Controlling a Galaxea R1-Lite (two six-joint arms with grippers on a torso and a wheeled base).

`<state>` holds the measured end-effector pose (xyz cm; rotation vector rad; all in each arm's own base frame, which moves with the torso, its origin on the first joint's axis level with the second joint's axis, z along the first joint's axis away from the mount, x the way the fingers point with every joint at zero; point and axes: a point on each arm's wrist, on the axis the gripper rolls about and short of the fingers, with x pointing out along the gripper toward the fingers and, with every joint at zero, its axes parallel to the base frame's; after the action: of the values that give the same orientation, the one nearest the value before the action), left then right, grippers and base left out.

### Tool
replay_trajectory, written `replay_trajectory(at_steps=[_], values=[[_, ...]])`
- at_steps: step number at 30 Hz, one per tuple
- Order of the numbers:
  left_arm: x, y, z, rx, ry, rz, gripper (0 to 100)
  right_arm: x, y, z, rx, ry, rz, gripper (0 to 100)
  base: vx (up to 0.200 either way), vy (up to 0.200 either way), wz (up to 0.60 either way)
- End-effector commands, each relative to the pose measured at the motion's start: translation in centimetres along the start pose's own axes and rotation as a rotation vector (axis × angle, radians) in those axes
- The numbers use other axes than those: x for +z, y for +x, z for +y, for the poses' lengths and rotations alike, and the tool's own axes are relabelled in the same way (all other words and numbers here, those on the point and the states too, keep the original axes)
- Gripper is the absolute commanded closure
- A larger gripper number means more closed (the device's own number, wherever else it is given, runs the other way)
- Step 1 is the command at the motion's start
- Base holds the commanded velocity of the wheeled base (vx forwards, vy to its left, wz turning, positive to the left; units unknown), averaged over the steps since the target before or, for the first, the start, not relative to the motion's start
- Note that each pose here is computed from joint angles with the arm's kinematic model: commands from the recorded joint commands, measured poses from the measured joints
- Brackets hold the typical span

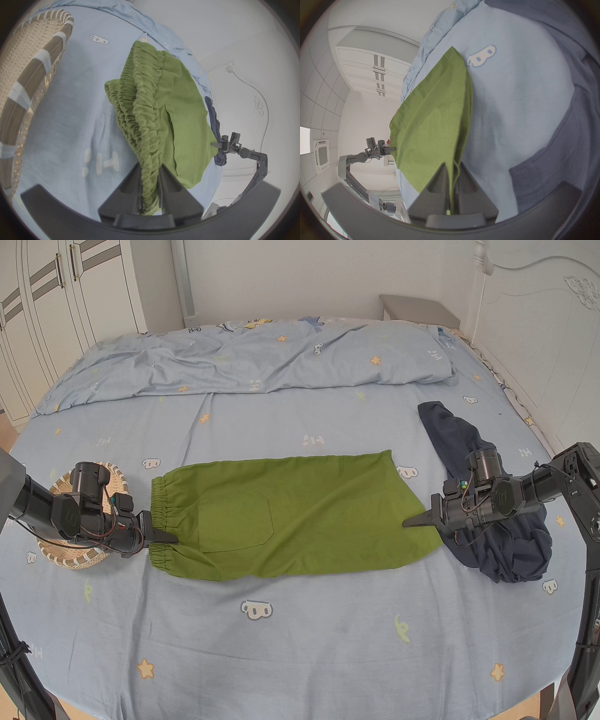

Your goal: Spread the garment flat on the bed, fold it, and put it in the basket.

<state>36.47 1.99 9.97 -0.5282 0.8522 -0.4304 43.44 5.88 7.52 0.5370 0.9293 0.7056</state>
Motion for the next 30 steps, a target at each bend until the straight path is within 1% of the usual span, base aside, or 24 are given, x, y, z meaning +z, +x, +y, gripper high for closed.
replay_trajectory(at_steps=[1,7,12,14,16,17,19,23,25,26,27,28,29,30], values=[[0.0,0.0,0.1,0.002,-0.002,0.0,100,0.5,-0.7,-0.2,-0.002,-0.002,-0.023,100,0.0,0.0,0.0],[0.2,0.0,0.4,0.008,-0.01,-0.003,100,0.7,-1.3,0.1,0.007,0.021,-0.029,100,0.0,0.0,0.0],[0.4,-0.2,0.5,0.019,-0.021,0.002,100,0.7,-3.0,2.3,0.009,0.031,-0.018,100,0.0,0.0,0.0],[0.5,-0.5,0.2,0.022,-0.036,0.022,100,0.5,-3.6,3.3,0.009,0.04,-0.002,100,0.0,0.0,0.0],[0.5,-0.5,0.2,0.024,-0.042,0.032,100,0.4,-3.9,3.6,0.008,0.044,0.002,100,0.0,0.0,0.0],[0.4,-0.9,0.4,0.034,-0.06,0.055,100,-0.2,-4.6,4.3,0.003,0.058,0.024,100,0.0,0.0,0.0],[0.3,-1.4,0.4,0.04,-0.07,0.067,100,-0.9,-4.9,4.9,0.003,0.064,0.045,100,0.0,0.0,0.0],[-0.4,-2.4,0.0,0.047,-0.053,0.108,100,-2.3,-5.8,5.7,-0.001,0.075,0.062,100,0.0,0.0,0.0],[-0.5,-2.5,0.0,0.049,-0.054,0.113,100,-2.4,-5.9,5.8,-0.001,0.075,0.062,100,0.0,0.0,0.0],[-1.0,-3.6,0.0,0.06,-0.059,0.14,100,-3.4,-6.6,6.2,-0.003,0.084,0.071,100,0.0,0.0,0.0],[-1.1,-3.7,0.0,0.062,-0.059,0.146,100,-3.6,-6.7,6.2,-0.004,0.086,0.073,100,0.0,0.0,0.0],[-1.7,-4.5,0.1,0.062,-0.055,0.171,100,-4.5,-7.2,6.4,-0.007,0.095,0.082,100,0.0,0.0,0.0],[-1.9,-4.5,0.1,0.063,-0.055,0.179,100,-4.6,-7.3,6.5,-0.007,0.095,0.083,100,0.0,0.0,0.0],[-3.0,-4.9,0.4,0.065,-0.031,0.223,100,-5.5,-7.5,6.6,-0.01,0.103,0.099,100,0.0,0.0,0.0]])
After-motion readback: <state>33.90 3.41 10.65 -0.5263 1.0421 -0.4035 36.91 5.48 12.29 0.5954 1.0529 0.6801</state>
